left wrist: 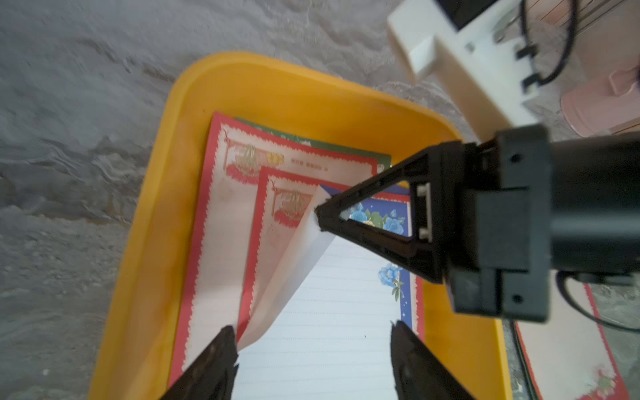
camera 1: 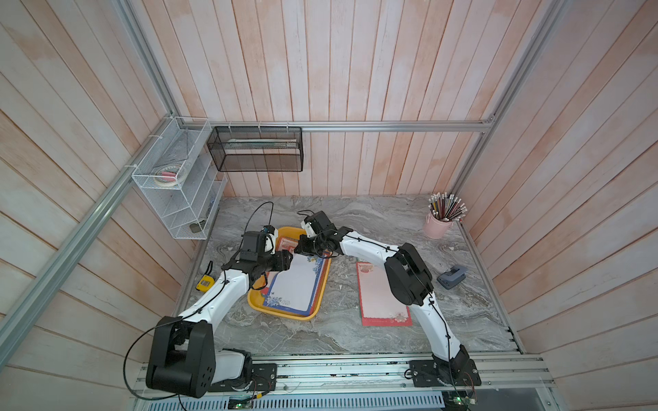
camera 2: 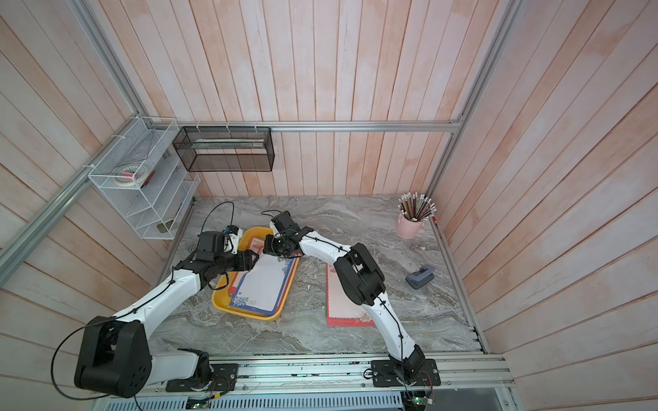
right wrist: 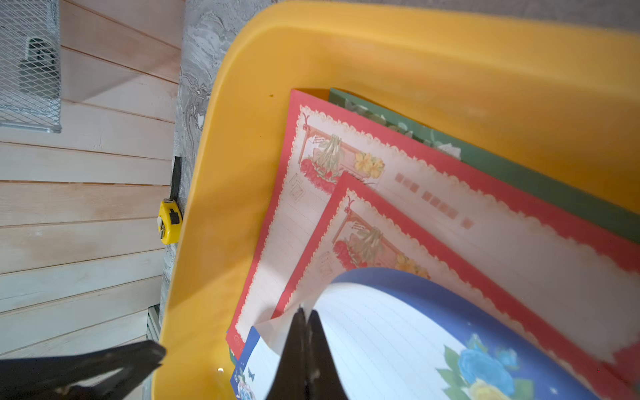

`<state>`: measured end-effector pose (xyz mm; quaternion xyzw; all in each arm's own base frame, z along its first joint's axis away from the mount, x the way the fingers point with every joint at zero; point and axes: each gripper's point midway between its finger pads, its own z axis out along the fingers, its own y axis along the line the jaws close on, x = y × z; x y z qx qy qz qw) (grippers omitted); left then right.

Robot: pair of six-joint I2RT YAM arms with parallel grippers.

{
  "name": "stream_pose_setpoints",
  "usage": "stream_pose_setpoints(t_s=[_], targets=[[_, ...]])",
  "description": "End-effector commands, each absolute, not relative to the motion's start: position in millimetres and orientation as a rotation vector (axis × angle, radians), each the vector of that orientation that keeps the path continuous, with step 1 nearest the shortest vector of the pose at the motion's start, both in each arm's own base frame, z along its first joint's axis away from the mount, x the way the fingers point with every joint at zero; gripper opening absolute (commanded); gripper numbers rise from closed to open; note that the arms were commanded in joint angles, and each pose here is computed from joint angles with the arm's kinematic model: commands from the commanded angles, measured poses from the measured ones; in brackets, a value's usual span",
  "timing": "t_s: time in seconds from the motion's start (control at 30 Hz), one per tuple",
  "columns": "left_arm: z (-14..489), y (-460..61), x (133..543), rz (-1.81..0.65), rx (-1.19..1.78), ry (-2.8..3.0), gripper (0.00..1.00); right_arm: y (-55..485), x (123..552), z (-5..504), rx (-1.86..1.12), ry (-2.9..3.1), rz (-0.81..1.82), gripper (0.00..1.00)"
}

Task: Take out the stationery paper from the storage box
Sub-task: Pick up the stationery paper from the storage box.

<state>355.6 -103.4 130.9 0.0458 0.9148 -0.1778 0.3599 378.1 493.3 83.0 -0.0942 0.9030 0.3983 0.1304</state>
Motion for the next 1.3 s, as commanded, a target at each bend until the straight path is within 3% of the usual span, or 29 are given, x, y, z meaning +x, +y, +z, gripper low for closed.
stream_pose_setpoints(t_s=[0.0, 0.37, 0.57, 0.67, 1.03, 1.2, 1.27], targets=[[112.6, -100.1, 362.7, -0.396, 0.144, 2.374, 0.72, 494.9, 373.7, 77.8, -0.264, 2.641, 1.188, 0.00], [66.1, -105.4, 364.4, -0.393, 0.201, 2.529, 0.59, 495.4, 371.9, 88.2, -0.254, 2.627, 1.233, 0.00], [55.7, -103.8, 363.7, -0.375, 0.202, 2.567, 0.40, 491.9, 370.8, 90.5, -0.241, 2.621, 1.259, 0.00], [52.8, -101.1, 363.5, -0.340, 0.199, 2.578, 0.36, 491.5, 368.8, 95.8, -0.238, 2.611, 1.278, 0.00], [44.6, -108.3, 355.9, -0.260, 0.291, 2.601, 0.39, 490.5, 366.9, 120.8, -0.224, 2.560, 1.341, 0.00], [46.5, -108.2, 353.1, -0.214, 0.314, 2.597, 0.51, 488.6, 366.4, 121.8, -0.219, 2.560, 1.341, 0.00], [48.2, -108.1, 351.7, -0.204, 0.323, 2.587, 0.46, 488.1, 366.0, 120.9, -0.217, 2.563, 1.341, 0.00]])
